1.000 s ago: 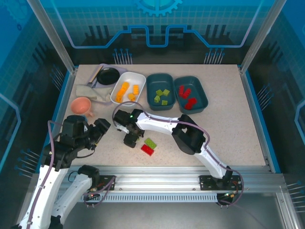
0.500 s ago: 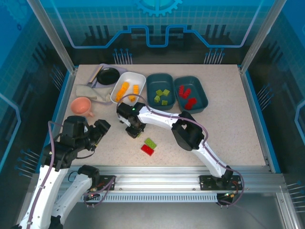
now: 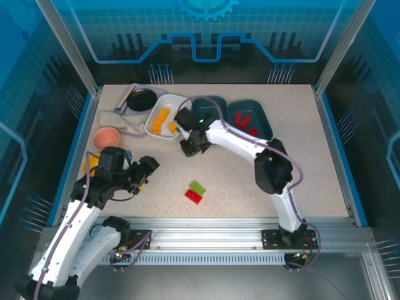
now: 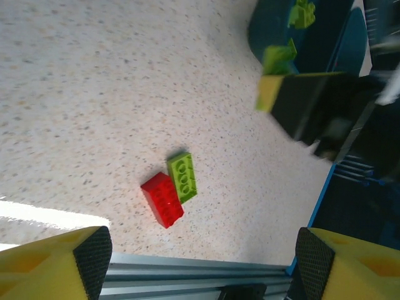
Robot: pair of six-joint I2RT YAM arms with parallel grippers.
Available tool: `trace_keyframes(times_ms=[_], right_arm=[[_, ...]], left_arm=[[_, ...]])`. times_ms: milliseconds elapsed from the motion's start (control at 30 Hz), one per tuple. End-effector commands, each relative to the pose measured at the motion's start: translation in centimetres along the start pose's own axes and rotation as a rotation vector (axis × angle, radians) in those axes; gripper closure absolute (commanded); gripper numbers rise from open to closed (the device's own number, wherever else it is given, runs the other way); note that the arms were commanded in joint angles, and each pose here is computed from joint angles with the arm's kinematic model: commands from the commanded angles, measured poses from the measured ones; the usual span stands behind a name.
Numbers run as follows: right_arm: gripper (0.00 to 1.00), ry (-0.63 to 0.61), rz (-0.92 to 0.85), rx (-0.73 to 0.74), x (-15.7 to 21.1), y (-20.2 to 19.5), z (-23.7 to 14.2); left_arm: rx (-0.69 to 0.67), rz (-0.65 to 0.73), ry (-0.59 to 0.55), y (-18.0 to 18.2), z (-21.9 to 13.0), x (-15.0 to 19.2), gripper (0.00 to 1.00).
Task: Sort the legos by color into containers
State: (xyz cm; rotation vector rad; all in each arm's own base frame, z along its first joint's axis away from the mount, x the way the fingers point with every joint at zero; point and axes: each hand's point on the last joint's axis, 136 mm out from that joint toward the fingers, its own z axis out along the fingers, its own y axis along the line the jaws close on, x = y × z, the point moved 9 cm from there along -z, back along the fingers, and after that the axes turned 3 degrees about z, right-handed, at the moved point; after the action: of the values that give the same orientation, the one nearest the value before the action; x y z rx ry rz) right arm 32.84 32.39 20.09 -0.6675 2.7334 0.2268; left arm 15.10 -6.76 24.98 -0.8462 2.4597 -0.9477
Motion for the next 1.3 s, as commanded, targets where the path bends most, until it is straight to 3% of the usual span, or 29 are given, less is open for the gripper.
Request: trace_keyframes(times_ms=[0, 467, 867, 1067, 1267], right_arm=[[0.68, -0.042, 0.173, 0.036, -1.4, -3.8, -1.6], [0.67, -0.172, 0.485, -0.141, -10.5, -13.1, 4.6], [0.59, -0.225, 0.665, -0.296, -13.2, -16.6, 9.3], [0.40, -0.220, 0.676, -0.318, -13.3, -16.5, 8.7], [0.41, -0.292, 0.524, -0.275, -13.5, -13.9, 2.2]], left_arm=[[0.086, 0.090, 0.022, -2.7, 0.8, -0.5, 0.19], [0.136, 0.171, -0.007, -8.4, 4.5, -3.9, 0.19], [0.178, 0.215, -0.054, -12.6, 6.3, -6.6, 0.19], [0.162, 0.209, -0.048, -11.9, 6.4, -6.4, 0.19], [0.121, 0.211, -0.057, -11.0, 4.9, -5.7, 0.19]])
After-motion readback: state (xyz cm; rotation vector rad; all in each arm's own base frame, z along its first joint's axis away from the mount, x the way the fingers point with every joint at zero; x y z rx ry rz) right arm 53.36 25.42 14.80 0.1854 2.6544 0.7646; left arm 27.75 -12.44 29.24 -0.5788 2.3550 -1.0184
